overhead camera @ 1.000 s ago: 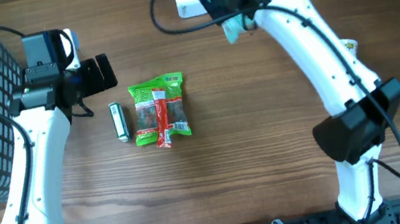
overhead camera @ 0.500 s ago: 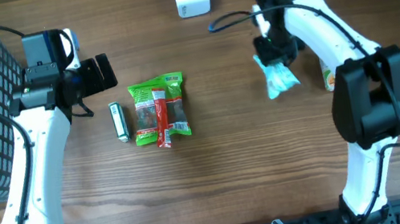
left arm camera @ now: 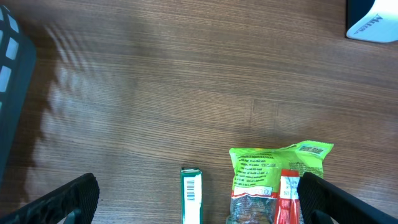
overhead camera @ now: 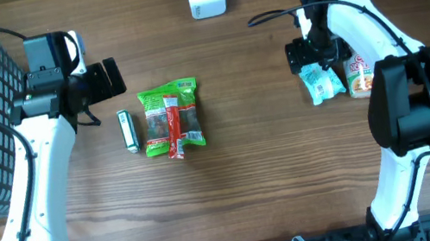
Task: Scan the item barcode
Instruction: 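Carry the packet right and set it beside the cup noodle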
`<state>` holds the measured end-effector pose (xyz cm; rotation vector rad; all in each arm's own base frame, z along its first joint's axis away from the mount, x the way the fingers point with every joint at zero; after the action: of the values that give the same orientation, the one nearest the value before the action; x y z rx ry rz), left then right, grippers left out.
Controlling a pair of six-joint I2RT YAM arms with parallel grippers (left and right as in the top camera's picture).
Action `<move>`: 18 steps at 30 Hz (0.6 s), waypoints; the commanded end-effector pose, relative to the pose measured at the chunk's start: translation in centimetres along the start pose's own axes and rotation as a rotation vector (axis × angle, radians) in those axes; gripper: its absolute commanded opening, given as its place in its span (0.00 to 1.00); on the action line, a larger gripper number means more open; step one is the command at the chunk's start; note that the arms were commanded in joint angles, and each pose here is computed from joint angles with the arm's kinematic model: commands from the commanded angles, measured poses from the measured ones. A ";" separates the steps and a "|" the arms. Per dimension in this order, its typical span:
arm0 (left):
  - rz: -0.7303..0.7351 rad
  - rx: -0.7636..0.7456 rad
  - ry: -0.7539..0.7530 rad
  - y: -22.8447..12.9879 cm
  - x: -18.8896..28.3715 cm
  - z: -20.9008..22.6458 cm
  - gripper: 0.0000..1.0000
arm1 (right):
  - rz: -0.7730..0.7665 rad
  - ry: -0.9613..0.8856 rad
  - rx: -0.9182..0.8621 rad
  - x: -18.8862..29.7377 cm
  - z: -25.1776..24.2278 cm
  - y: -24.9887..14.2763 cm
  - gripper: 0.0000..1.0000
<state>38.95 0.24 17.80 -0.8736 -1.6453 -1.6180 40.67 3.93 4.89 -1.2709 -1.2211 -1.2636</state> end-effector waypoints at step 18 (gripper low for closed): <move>-0.004 -0.001 0.010 0.1 0.0 0.2 1.00 | -0.041 0.219 -0.043 -1.9 4.3 -3.0 0.11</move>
<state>38.94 0.23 17.80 -0.8742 -1.6453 -1.6177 39.42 7.91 4.78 -1.1020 -1.1129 -1.4312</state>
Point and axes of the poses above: each gripper's point midway between its finger pads, its own x axis back along the fingers, its own z axis along the line the jaws close on, y = z × x, the point moved 1 cm from there along x, back along the fingers, and after that the axes turned 9 degrees about -x, right-handed, at the moved point
